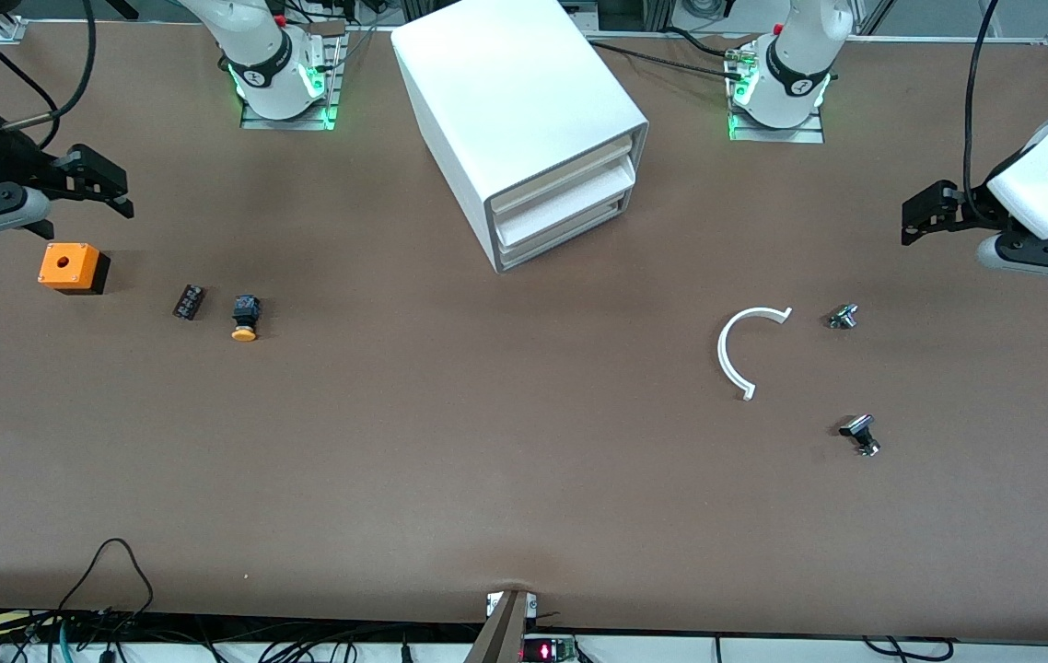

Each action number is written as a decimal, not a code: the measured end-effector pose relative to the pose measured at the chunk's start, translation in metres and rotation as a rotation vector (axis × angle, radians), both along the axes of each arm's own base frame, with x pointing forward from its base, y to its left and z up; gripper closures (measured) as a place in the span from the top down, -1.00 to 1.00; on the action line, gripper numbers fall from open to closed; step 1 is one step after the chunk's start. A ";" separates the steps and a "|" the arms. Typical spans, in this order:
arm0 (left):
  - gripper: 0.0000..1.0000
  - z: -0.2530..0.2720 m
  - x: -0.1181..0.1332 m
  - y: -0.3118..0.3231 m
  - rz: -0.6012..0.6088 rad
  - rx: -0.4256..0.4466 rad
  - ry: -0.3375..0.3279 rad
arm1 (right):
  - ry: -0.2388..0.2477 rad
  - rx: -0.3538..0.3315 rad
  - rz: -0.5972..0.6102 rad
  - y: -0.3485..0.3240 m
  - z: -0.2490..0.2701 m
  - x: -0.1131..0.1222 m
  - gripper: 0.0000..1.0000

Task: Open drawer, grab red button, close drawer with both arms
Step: 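Reach the left gripper to the handle of the white drawer, then pull the white drawer open with the left gripper while the right gripper advances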

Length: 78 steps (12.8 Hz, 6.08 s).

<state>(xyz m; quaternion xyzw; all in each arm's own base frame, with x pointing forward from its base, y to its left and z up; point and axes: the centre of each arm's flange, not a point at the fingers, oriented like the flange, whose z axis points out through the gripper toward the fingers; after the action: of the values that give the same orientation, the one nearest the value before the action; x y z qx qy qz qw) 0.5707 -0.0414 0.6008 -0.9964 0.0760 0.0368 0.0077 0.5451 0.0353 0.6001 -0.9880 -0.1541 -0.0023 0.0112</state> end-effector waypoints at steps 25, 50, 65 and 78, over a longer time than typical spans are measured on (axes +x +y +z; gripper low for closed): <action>1.00 -0.212 0.005 -0.224 -0.105 -0.541 0.513 | -0.013 0.002 -0.003 -0.001 -0.008 0.009 1.00; 0.88 -0.345 -0.079 -0.354 -0.120 -0.451 0.642 | -0.013 0.003 -0.042 -0.023 -0.012 0.012 1.00; -0.23 -0.340 -0.086 -0.368 -0.112 -0.456 0.647 | -0.013 0.003 -0.051 -0.028 -0.015 0.019 1.00; -0.23 -0.339 -0.053 -0.328 -0.045 -0.485 0.620 | 0.064 0.004 -0.003 -0.002 -0.060 0.038 1.00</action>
<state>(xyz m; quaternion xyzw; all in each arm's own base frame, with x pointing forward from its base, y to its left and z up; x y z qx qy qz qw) 0.5174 -0.3692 0.2617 -0.9090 0.1031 0.3168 -0.2504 0.5831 0.0330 0.5400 -0.9878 -0.1520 0.0291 0.0183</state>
